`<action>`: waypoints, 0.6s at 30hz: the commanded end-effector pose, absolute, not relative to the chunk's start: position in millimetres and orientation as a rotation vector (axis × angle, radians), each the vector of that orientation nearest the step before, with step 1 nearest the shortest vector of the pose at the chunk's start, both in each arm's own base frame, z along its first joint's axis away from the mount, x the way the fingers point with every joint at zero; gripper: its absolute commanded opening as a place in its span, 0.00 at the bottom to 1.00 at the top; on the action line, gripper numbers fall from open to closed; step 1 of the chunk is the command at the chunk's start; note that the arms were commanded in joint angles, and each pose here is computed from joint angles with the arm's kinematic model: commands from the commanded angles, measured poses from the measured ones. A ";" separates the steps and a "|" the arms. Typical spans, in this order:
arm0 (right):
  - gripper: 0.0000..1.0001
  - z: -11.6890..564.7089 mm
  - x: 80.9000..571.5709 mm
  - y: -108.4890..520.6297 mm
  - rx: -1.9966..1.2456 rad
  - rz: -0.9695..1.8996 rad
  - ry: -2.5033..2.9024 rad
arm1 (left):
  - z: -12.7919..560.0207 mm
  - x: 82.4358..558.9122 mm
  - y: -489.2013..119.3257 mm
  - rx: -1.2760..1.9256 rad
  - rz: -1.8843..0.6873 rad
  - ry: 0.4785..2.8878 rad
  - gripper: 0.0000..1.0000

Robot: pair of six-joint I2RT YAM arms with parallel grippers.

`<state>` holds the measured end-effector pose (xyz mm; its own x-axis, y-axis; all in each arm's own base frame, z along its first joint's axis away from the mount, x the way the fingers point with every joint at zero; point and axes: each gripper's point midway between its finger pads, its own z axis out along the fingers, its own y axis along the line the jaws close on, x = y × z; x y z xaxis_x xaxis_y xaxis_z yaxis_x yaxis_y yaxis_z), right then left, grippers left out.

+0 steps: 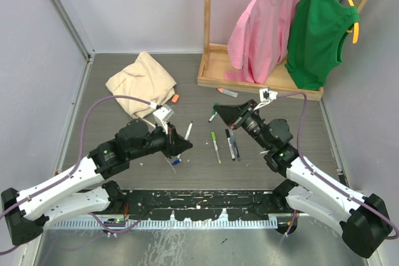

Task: Insert the pens into the pen caps
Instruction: Pick up the pen cap from the center of the board, then insert the pen cap onto the pen.

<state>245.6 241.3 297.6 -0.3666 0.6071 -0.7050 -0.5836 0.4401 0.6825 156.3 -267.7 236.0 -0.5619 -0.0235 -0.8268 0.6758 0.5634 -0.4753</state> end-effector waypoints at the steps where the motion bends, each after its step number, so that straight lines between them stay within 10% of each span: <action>1: 0.00 358.1 228.7 234.3 0.023 1.384 1.254 | 294.3 158.4 -298.1 0.523 -1.169 1.698 0.00; 18: 0.00 422.2 199.9 249.2 -0.140 1.611 0.949 | 318.0 148.8 -322.9 0.593 -1.302 1.564 0.00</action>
<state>223.9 253.9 367.7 -0.3489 0.7348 -0.5817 -0.7651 0.1352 0.6296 152.4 -319.1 284.2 -0.4584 -0.1363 -0.8782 0.7975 0.3730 -0.4742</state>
